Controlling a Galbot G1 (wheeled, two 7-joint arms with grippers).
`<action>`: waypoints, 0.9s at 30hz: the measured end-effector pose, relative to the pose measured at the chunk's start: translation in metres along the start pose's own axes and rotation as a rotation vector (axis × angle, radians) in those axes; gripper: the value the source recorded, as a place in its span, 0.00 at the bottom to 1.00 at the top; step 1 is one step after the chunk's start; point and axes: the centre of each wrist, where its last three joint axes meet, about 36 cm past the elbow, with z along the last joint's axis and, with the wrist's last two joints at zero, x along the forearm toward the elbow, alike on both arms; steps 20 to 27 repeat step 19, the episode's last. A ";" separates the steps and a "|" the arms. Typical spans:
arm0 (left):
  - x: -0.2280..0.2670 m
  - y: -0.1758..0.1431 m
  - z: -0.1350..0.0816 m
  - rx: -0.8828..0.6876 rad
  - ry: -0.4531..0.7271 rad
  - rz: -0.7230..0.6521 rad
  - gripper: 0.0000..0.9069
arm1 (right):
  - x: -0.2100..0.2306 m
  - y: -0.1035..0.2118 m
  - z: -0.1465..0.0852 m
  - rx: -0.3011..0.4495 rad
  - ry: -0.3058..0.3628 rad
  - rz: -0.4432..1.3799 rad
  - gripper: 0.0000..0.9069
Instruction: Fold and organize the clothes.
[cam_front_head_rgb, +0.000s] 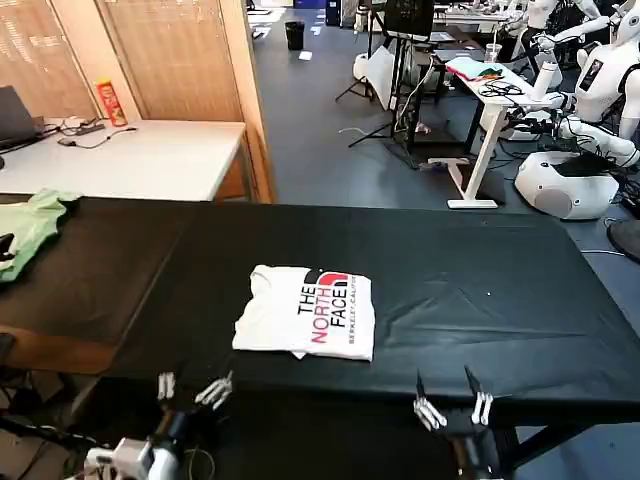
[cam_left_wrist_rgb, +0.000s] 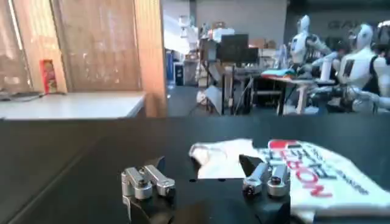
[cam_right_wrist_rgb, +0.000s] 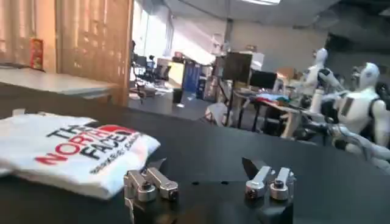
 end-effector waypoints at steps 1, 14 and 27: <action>0.005 0.001 0.002 -0.002 0.010 -0.001 0.97 | 0.008 0.001 -0.002 -0.007 0.022 0.002 0.97; 0.041 0.014 -0.004 0.016 0.132 -0.024 0.97 | 0.060 0.000 -0.037 -0.069 0.187 0.050 0.97; 0.042 0.014 -0.007 0.016 0.129 -0.026 0.97 | 0.063 0.000 -0.041 -0.072 0.190 0.049 0.97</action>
